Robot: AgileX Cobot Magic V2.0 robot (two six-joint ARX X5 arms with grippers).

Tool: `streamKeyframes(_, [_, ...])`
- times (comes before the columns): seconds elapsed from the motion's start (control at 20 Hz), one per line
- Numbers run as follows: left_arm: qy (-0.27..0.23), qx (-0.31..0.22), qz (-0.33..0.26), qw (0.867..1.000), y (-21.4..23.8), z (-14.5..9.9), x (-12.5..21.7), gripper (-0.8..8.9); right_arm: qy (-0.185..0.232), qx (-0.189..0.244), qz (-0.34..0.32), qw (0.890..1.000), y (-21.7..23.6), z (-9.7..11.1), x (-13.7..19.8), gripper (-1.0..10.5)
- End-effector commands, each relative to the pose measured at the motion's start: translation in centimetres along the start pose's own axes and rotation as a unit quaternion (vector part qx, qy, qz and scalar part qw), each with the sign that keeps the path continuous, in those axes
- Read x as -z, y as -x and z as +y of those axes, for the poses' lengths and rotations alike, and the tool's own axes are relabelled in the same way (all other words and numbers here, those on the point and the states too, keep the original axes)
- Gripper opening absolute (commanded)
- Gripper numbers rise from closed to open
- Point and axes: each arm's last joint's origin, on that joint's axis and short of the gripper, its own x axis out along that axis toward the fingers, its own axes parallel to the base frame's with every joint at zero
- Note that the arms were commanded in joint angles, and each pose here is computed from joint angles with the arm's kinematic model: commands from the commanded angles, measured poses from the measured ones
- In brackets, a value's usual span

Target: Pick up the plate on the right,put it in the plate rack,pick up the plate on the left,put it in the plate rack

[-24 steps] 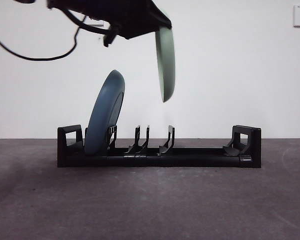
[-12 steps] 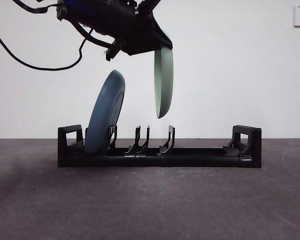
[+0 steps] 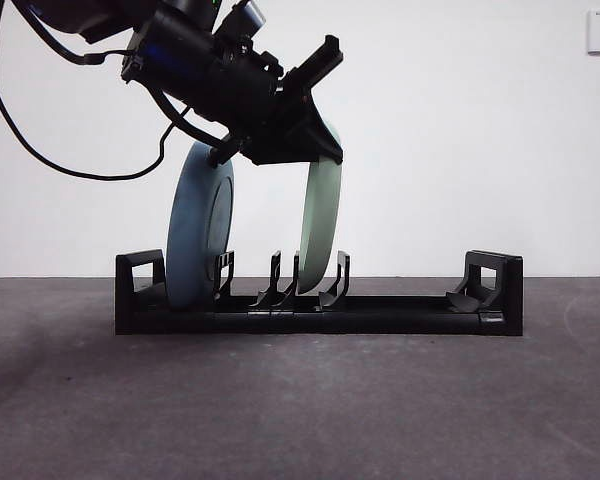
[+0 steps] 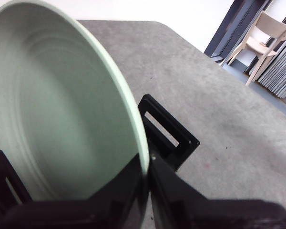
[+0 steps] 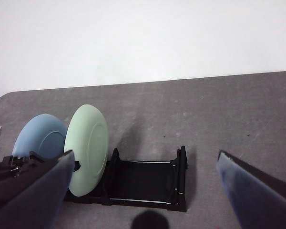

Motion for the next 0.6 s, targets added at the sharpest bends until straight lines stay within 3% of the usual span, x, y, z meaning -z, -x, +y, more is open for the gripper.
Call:
streamKeyframes(0.05, [-0.017, -0.003, 0.000, 1.000, -0.1, 0.0, 0.1, 0.00, 0.004, 0.001, 0.002, 1.000, -0.1, 0.0, 0.1, 5.0])
streamKeyframes(0.2, [-0.020, 0.001, 0.005, 1.000, -0.2, -0.4, 0.3, 0.14, 0.004, 0.001, 0.005, 1.000, -0.3, 0.0, 0.1, 5.0])
streamKeyframes(0.45, [-0.029, 0.021, 0.012, 0.999, -0.4, -1.2, 0.6, 2.61, 0.005, 0.002, 0.014, 1.000, -0.8, 0.0, 0.2, 5.0])
streamKeyframes(0.6, [-0.032, 0.026, 0.015, 0.999, -0.5, -1.7, 0.7, 2.67, 0.005, 0.003, 0.021, 1.000, -1.1, 0.0, 0.3, 5.0])
